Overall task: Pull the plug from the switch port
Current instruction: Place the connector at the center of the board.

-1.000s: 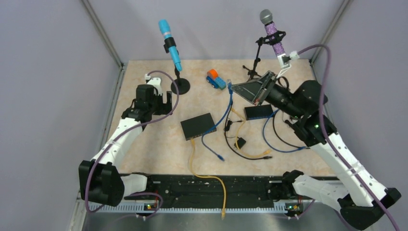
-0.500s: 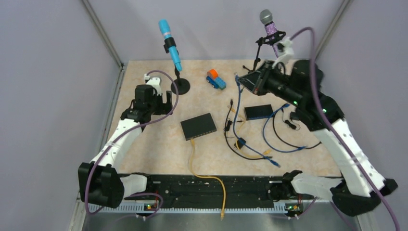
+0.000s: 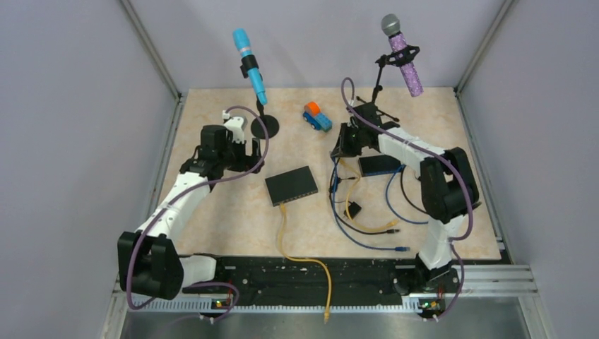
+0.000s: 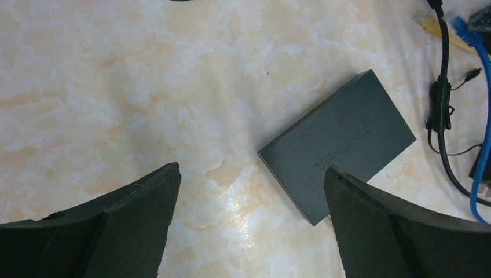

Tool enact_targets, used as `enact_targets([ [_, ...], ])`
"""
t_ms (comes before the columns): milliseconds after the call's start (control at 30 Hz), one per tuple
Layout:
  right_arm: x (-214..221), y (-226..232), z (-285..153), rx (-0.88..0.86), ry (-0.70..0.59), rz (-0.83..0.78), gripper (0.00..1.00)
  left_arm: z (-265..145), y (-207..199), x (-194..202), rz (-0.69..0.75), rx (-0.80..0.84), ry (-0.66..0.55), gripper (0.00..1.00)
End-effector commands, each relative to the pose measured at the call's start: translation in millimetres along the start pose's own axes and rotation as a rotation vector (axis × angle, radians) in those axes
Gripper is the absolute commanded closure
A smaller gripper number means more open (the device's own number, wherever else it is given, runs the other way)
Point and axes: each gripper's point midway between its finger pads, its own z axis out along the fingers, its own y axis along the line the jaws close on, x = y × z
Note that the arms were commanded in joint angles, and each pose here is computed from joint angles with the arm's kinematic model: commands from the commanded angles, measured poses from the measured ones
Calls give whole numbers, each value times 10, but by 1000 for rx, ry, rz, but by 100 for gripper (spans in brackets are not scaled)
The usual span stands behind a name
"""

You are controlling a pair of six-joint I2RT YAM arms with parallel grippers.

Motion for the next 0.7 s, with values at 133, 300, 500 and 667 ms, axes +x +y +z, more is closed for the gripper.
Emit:
enact_targets([
  [133, -687, 575, -404, -138, -198, -114, 54, 113, -70, 11, 29, 69, 84, 1],
  [300, -358, 958, -839, -290, -235, -113, 51, 262, -32, 168, 32, 74, 176, 1],
  [500, 632, 1422, -708, -438, -122, -102, 54, 444, -60, 339, -53, 94, 305, 4],
  [667, 1177, 1635, -475, -517, -52, 5, 56, 527, -207, 388, -112, 163, 315, 8],
])
